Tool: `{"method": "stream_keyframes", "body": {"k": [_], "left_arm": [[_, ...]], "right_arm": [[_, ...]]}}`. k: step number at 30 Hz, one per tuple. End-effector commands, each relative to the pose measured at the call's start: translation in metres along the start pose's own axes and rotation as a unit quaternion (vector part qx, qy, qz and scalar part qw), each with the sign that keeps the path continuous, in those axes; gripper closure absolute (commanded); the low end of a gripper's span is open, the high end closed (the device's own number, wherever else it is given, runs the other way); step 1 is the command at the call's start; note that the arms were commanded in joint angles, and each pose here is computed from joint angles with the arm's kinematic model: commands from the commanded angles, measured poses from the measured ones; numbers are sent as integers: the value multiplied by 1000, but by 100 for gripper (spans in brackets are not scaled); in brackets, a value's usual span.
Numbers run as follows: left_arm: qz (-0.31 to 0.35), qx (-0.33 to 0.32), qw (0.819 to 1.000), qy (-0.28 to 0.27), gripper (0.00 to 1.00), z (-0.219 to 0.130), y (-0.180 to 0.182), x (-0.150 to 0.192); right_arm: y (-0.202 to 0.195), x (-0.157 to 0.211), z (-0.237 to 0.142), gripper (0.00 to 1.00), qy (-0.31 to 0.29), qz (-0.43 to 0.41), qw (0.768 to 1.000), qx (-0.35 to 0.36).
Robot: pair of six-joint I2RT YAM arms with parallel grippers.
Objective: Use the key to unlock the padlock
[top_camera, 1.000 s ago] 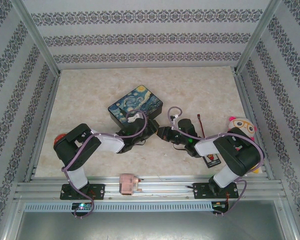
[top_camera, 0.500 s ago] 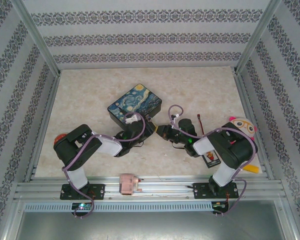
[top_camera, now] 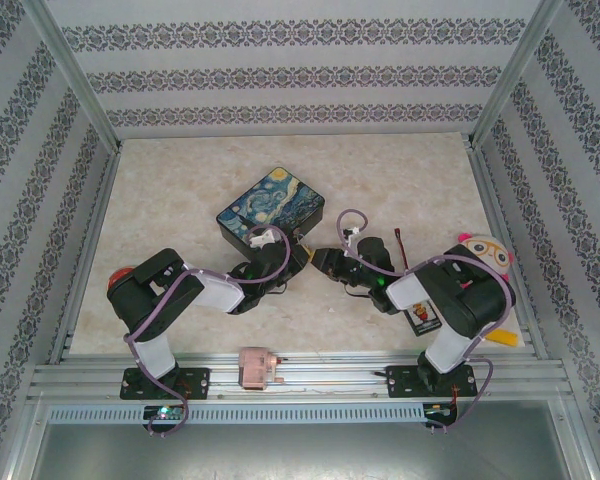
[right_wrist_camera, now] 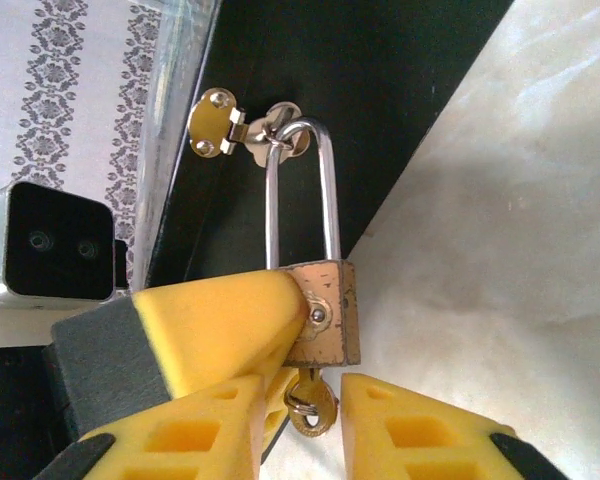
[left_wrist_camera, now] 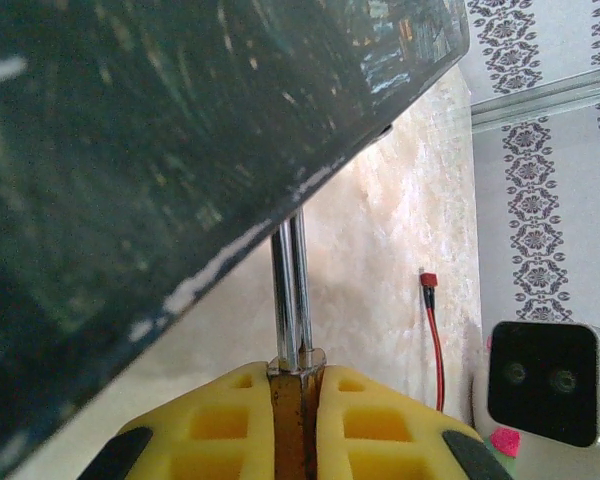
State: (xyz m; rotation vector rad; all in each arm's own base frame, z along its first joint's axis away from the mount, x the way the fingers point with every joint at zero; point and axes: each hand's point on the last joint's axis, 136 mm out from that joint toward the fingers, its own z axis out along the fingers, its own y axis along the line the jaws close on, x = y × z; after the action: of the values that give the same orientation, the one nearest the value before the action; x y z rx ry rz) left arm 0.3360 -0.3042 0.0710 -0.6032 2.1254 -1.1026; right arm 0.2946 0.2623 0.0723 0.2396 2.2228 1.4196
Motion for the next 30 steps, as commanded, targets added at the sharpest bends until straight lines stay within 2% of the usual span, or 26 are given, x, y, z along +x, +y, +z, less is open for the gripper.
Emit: {"method": "stream_keyframes", "body": {"k": [1,6,10,16,30], "left_arm": [[7,35,999,-6,100,-5,-26,-5],[4,8,1000,4,100,-8,-23,-4],[7,-25,1000,11,100,-13,-21,-5],[-2,-91,995,31,100,-24,-8,-2],[-15,-93,994,55,100,-26,-11,2]], "right_arm": [[16,-7,-10,72,-19,-67,998,2],[7,6,-23,71,1,-163,981,104],[1,12,-29,72,16,-229,961,154],[2,24,-23,73,32,-313,932,179],[10,30,-7,67,28,-454,866,210]]}}
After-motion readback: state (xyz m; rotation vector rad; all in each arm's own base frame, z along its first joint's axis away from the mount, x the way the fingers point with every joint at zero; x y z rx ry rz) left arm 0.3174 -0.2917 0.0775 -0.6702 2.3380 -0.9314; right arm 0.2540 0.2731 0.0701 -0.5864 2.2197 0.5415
